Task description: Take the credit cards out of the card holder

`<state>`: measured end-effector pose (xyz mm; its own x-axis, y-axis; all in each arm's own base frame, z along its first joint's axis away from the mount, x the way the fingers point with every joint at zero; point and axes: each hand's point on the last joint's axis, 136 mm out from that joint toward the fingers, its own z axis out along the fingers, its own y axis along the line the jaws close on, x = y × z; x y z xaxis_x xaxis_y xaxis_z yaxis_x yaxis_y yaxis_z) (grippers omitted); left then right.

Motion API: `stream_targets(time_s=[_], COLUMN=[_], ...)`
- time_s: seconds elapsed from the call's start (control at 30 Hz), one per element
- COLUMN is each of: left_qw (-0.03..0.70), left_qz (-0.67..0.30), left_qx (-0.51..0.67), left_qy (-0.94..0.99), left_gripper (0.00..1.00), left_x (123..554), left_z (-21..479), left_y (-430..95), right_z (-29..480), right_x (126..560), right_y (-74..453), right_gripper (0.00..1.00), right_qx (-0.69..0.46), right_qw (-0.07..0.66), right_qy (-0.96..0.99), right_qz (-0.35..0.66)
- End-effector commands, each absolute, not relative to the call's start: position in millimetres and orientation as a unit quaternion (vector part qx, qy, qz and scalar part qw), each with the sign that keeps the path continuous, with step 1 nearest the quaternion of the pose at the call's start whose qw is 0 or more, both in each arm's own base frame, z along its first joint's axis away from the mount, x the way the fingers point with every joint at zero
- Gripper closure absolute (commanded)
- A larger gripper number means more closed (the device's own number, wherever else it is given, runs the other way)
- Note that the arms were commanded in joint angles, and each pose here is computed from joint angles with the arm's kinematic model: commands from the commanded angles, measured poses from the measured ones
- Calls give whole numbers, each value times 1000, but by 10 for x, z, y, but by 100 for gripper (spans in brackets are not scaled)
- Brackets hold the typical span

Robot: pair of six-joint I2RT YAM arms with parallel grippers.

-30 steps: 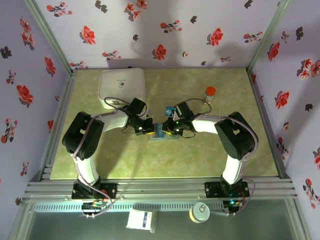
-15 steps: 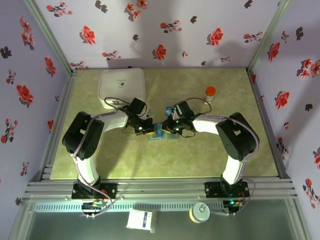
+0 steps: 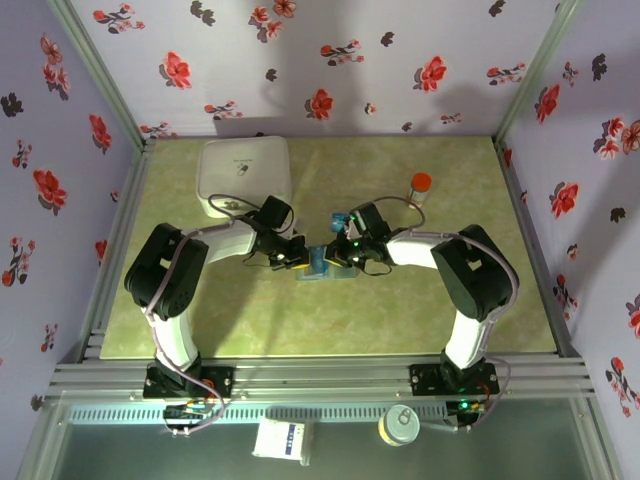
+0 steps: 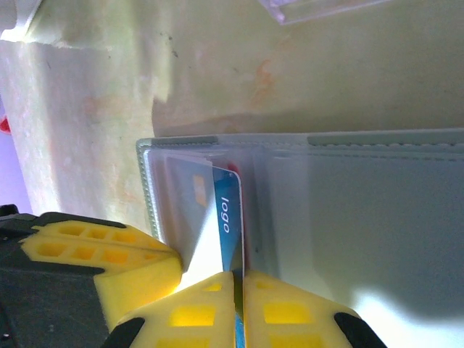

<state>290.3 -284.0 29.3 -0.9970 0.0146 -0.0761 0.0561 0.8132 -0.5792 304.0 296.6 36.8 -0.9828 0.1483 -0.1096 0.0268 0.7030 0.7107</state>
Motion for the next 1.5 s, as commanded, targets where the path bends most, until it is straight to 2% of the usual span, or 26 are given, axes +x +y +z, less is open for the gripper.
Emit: stream_targets(time_s=[0.0, 0.27, 0.57, 0.8, 1.13, 1.27, 1.47], left_qw=[13, 19, 39, 60, 75, 82, 90], left_qz=[-272, -272, -283, -301, -304, -301, -294], left_qx=[23, 23, 23, 23, 14, 10, 2], left_qy=[962, 962, 958, 951, 950, 950, 952], left_gripper=[100, 100, 100, 95, 95, 95, 95], left_x=[2787, 2790, 2873, 2914, 2887, 2847, 2856], left_z=[139, 172, 340, 550, 646, 693, 718], left_y=[-2737, -2723, -2772, -2809, -2761, -2705, -2665], right_z=[334, 483, 780, 1036, 1455, 1552, 1654], right_x=[2995, 2956, 2969, 3032, 3173, 3254, 3508], right_y=[2779, 2628, 2434, 2337, 2322, 2262, 2270], right_gripper=[89, 89, 96, 97, 100, 100, 100], right_qx=[53, 30, -68, -206, -466, -565, -634], right_qw=[81, 90, 112, 137, 179, 167, 170], right_qy=[929, 943, 961, 952, 861, 806, 754], right_qz=[358, 318, 242, 182, 101, 59, 10])
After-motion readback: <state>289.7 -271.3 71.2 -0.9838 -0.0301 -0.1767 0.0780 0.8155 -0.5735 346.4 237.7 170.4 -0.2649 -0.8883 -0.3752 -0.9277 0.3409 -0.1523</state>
